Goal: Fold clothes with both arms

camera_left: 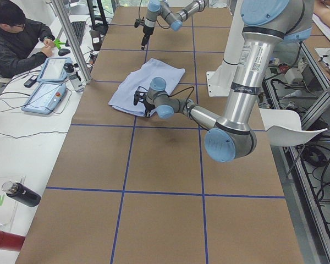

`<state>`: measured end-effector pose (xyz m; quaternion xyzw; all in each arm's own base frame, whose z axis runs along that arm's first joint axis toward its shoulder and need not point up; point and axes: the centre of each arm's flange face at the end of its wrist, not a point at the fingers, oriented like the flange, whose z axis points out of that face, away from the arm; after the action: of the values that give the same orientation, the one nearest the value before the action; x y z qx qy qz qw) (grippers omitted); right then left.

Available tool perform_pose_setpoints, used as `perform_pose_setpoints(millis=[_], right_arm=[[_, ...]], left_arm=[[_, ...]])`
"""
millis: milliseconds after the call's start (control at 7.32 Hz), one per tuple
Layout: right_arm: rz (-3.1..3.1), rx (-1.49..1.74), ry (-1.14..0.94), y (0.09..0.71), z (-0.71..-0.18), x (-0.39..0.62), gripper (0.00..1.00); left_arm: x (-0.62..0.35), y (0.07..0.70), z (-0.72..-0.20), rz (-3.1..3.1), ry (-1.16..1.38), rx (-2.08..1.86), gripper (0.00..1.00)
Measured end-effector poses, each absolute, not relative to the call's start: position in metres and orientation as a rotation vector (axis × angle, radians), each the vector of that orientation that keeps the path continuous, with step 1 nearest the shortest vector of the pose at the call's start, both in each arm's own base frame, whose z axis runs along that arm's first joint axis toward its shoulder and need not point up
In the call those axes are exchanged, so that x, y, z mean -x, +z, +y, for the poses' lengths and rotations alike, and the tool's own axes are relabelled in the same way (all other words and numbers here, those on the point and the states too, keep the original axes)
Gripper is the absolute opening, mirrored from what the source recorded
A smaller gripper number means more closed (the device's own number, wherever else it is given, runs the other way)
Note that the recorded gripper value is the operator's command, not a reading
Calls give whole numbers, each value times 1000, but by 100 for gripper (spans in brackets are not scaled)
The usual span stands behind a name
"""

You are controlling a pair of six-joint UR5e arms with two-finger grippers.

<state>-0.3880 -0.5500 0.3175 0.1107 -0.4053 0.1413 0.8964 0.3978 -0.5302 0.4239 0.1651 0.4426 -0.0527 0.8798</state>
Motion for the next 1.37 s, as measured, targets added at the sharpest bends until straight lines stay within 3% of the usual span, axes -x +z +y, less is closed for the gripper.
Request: perform_pose_setpoints(millis=[410, 546, 819, 1365], right_arm=[[-852, -235, 286, 311, -546, 389, 100], [-856, -236, 284, 309, -544, 389, 100], [-866, -230, 285, 305, -538, 395, 100], [-899, -138, 412, 290, -500, 450, 96]], left_arm=[[-414, 401, -683, 778, -115, -428, 0], [-415, 387, -713, 746, -98, -448, 99], [-389, 367, -732, 766, -13, -487, 100], [-326, 353, -652, 970, -3, -450, 100]])
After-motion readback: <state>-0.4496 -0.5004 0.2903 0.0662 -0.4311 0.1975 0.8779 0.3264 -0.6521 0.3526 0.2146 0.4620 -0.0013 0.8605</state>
